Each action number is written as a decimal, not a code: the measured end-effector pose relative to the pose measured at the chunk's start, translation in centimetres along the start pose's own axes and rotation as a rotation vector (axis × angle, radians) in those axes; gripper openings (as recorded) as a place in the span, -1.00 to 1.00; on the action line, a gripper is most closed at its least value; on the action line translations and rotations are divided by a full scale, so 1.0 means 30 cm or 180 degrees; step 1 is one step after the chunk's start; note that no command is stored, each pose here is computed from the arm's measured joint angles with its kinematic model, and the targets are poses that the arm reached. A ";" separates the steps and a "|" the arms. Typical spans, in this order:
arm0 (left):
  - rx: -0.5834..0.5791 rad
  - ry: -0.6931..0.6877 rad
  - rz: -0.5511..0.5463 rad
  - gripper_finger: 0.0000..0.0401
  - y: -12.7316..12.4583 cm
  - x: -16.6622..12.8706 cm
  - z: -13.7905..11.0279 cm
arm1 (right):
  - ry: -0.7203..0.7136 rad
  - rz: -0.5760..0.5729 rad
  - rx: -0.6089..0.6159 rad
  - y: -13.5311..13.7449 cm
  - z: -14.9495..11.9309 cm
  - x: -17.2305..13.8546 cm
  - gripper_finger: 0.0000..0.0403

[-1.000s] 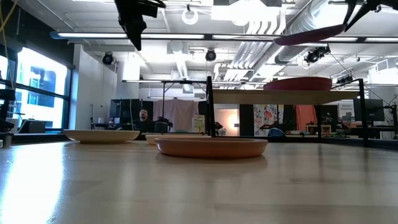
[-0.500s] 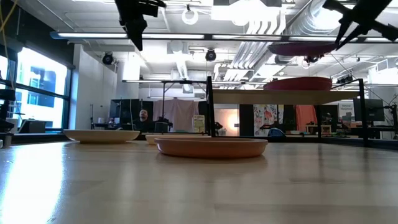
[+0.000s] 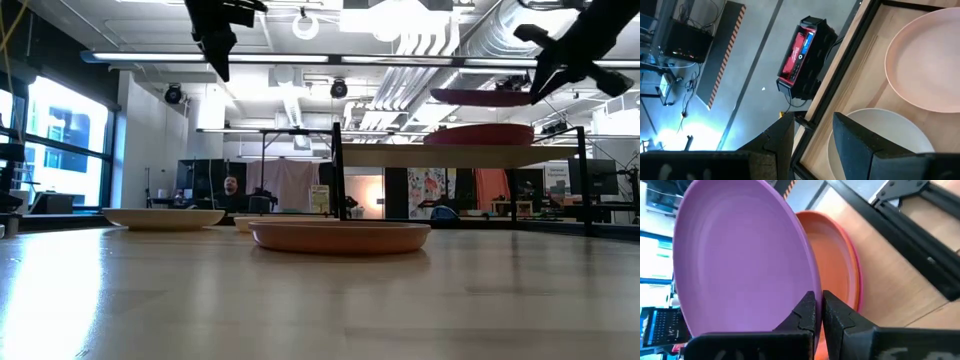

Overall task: Place and stack plates onto a shelf
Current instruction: Stack the purple plate on top of the orange plate

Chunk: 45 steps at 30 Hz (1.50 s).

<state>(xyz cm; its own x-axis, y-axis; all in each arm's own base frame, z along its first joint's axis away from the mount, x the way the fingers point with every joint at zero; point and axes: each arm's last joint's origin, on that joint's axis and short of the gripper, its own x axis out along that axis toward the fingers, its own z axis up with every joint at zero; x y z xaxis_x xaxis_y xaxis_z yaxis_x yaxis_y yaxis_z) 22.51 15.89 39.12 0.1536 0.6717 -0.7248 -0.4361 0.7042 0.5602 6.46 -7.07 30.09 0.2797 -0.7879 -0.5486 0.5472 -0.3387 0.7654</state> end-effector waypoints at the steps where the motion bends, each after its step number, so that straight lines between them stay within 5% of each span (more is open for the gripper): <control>1: -0.0001 0.0000 -0.0001 -0.37 0.000 0.000 0.000 | 0.0023 -0.0031 0.0009 0.003 -0.002 0.009 -1.00; 25: -0.0026 0.0000 -0.0002 -0.37 -0.001 0.000 0.000 | 0.0121 -0.0484 -0.0115 0.005 -0.017 0.076 -1.00; 37: -0.0029 0.0000 -0.0002 -0.37 -0.001 0.000 0.000 | 0.0133 -0.0391 -0.0241 0.014 -0.017 0.078 -0.99; 45: -0.0029 -0.0001 -0.0002 -0.37 -0.001 0.000 0.000 | 0.0016 -0.0400 -0.0296 0.015 -0.013 0.078 -0.68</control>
<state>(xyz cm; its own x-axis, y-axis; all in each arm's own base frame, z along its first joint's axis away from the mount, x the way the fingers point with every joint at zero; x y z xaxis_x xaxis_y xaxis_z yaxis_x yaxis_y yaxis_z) 22.53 15.88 39.11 0.1542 0.6712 -0.7251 -0.4439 0.7027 0.5560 7.68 -8.86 29.01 0.2083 -0.7396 -0.6400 0.6489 -0.3852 0.6562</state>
